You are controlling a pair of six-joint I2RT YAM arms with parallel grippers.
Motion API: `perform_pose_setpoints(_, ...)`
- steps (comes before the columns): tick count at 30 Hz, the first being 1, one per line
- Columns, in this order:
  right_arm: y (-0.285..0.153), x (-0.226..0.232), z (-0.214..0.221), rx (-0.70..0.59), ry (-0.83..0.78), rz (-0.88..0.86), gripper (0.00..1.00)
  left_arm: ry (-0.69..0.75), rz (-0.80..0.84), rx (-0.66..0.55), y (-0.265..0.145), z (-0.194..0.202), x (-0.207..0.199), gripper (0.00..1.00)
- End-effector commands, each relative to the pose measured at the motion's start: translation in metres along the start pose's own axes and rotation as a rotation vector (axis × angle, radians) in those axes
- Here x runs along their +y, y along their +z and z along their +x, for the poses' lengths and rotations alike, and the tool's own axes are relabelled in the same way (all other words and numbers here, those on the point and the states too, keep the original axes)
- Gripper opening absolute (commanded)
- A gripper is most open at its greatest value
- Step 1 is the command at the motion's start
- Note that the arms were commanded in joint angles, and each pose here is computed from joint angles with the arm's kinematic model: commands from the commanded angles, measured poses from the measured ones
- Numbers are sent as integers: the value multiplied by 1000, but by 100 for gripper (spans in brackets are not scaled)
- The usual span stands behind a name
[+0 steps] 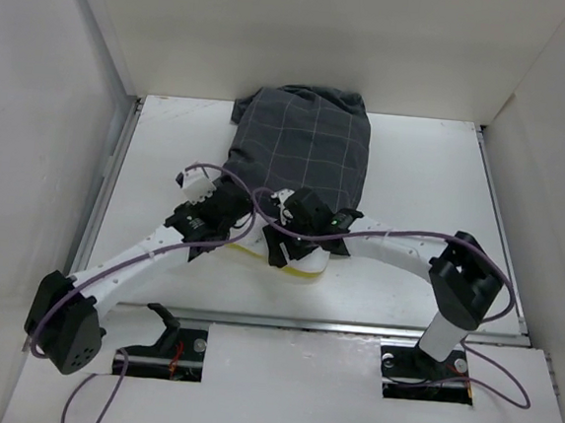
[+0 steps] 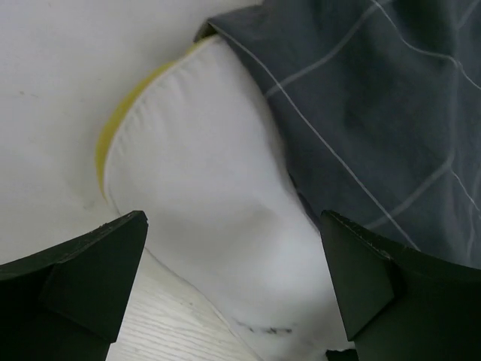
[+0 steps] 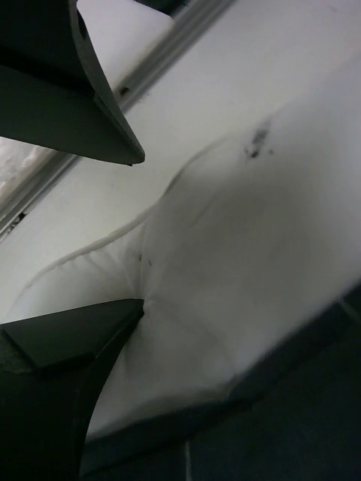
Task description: Put the pillow into the pillowcase
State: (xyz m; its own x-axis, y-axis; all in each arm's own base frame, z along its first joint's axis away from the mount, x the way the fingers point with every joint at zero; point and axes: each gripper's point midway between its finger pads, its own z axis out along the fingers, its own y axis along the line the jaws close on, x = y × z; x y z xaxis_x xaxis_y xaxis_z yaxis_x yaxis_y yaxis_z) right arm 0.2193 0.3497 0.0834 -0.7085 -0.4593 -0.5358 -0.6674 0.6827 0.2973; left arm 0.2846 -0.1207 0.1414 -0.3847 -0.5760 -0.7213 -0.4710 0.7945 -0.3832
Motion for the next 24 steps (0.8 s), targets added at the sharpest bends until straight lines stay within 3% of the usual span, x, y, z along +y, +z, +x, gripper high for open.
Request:
perform_pose_setpoints(1,4,-54,-12,-97,155,235,79,-22,91,-31,1,-36,-21,100)
perform_pose_setpoints(4,-7,-93,-5,-140,310,315,79,-37,162,-51,-2,-52,-26,100)
perform_pose_setpoints(5,-15,-127,8,-149,409,365,80,13,166,-47,1,-51,-23,100)
perform_pose_setpoints(8,-59,-185,18,-258,595,460,80,44,215,-28,-2,-52,-25,100)
perform_pose_setpoints(11,-109,-215,6,-369,609,597,80,143,302,25,-2,-38,-33,100)
perform_pose_setpoints(14,-140,-209,-15,-428,512,635,80,219,343,95,8,-10,-32,100)
perform_pose_setpoints(17,-143,-174,-36,-445,357,555,80,298,482,181,12,22,-45,100)
perform_pose_setpoints(21,-121,-131,-50,-415,179,471,81,427,683,214,2,56,-76,100)
perform_pose_setpoints(24,-91,-108,-47,-346,99,437,81,485,643,222,8,75,-79,100)
